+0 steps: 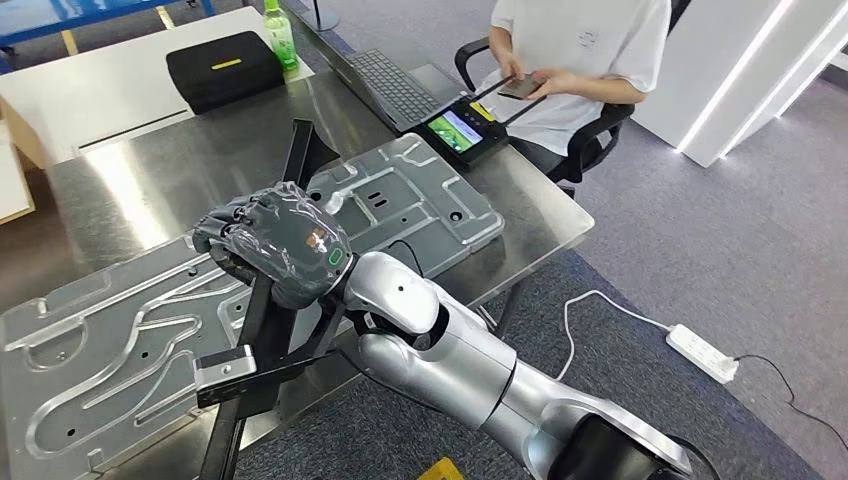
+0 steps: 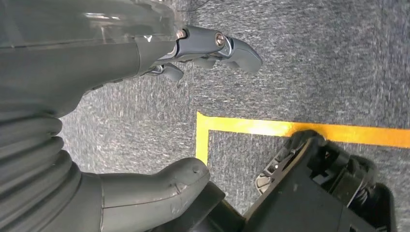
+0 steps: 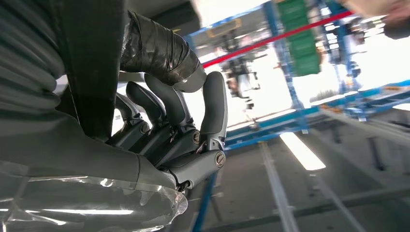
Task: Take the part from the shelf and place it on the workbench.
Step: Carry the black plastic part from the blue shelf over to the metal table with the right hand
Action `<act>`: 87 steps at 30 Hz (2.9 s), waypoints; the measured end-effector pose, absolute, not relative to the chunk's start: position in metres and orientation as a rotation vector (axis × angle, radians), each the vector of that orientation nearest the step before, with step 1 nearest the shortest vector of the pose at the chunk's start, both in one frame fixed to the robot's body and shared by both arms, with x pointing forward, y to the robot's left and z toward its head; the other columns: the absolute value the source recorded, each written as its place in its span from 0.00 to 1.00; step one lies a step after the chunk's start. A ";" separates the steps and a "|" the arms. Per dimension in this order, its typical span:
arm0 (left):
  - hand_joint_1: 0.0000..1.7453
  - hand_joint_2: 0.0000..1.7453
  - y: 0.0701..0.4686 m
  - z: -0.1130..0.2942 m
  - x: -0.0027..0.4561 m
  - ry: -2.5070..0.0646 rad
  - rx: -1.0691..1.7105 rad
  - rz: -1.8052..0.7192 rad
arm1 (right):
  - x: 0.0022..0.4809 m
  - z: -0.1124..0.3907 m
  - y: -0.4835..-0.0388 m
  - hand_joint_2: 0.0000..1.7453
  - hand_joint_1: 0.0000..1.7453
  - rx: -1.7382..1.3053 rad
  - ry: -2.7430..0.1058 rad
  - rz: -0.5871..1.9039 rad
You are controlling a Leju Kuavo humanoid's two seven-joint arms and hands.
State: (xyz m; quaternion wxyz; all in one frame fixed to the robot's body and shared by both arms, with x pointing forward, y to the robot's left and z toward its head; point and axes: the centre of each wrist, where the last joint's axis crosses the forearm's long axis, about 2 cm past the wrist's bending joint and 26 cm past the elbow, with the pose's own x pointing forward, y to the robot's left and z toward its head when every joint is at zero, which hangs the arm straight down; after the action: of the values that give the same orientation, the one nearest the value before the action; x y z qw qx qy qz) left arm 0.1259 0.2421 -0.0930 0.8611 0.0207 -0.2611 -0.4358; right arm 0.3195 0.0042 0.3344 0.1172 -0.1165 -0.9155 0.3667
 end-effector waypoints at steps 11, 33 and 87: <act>0.00 1.00 0.248 -0.094 0.124 -0.524 0.055 -0.944 | 0.320 0.333 0.003 1.00 0.98 -0.340 -2.682 1.063; 0.00 1.00 0.261 -0.096 0.123 -0.490 0.063 -0.968 | 0.381 0.356 -0.057 1.00 0.98 -0.726 -2.585 0.909; 0.00 1.00 0.254 -0.094 0.126 -0.646 -0.067 -0.773 | 0.492 0.308 -0.222 1.00 0.98 -1.195 -1.872 0.772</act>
State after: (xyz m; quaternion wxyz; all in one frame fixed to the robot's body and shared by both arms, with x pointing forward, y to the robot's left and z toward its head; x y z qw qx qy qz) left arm 0.1256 0.2545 -0.0943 0.8752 -0.0321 -0.3095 -0.3704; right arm 0.4918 -0.2221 0.3078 0.3852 -0.4691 -0.7347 0.3029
